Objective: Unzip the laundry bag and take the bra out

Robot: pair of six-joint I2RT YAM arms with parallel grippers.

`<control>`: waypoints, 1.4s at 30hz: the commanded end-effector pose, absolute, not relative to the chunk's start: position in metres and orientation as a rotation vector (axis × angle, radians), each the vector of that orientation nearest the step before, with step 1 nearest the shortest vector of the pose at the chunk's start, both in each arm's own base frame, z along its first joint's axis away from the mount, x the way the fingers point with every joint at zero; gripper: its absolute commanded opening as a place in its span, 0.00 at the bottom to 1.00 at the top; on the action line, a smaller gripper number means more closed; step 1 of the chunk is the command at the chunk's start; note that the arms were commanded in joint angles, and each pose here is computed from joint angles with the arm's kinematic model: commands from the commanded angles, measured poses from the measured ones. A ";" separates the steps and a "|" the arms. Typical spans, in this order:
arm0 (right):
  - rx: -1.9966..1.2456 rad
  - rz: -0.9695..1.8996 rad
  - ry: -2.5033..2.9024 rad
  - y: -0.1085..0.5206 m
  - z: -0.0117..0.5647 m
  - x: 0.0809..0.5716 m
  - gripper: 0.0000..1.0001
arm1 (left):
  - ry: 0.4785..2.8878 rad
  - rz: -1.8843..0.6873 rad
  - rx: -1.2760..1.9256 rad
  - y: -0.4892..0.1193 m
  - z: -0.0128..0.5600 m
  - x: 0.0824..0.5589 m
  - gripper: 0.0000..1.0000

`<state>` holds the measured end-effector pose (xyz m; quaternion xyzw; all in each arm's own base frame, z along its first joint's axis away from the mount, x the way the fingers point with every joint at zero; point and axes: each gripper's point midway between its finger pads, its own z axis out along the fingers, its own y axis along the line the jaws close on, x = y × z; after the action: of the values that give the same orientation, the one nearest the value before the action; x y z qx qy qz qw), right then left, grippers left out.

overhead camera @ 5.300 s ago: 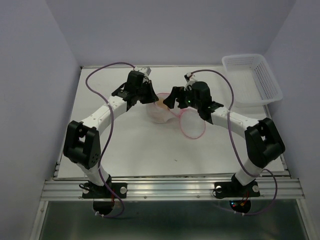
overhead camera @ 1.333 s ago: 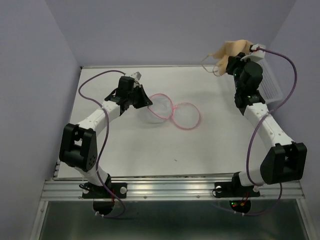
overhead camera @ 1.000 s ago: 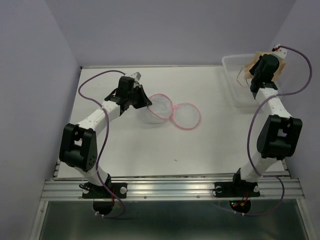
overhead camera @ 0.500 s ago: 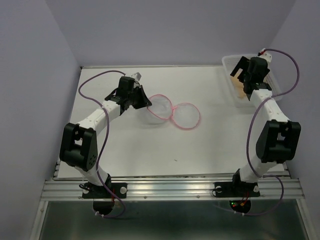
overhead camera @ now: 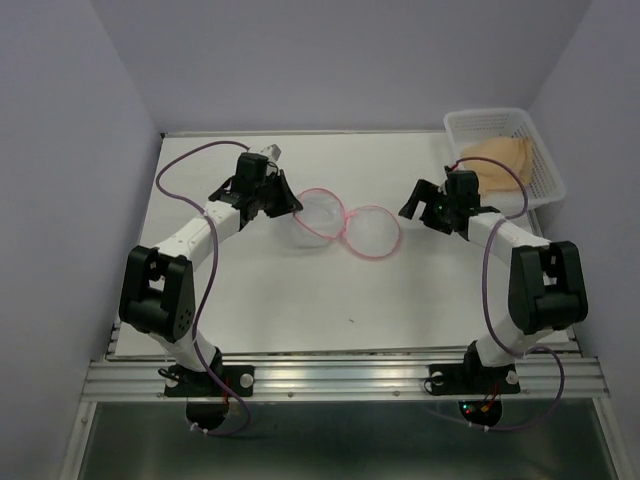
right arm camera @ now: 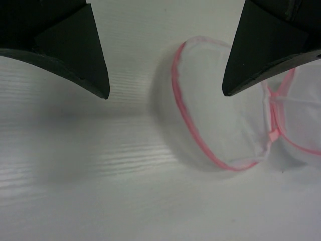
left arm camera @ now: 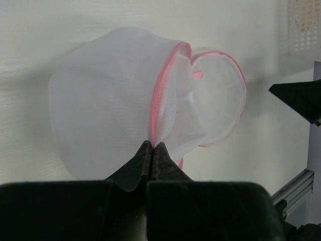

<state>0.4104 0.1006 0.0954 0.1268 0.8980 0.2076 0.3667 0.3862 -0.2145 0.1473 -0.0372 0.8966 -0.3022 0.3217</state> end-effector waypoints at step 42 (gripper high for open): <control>-0.017 0.398 2.263 0.100 0.213 0.433 0.11 | 2.275 -0.953 -0.087 -0.242 0.142 0.409 0.12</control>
<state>0.4349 0.1229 0.1941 0.0051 0.8847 0.2385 0.4006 0.3966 -0.2281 0.1235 -0.0508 0.8895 -0.3320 0.3099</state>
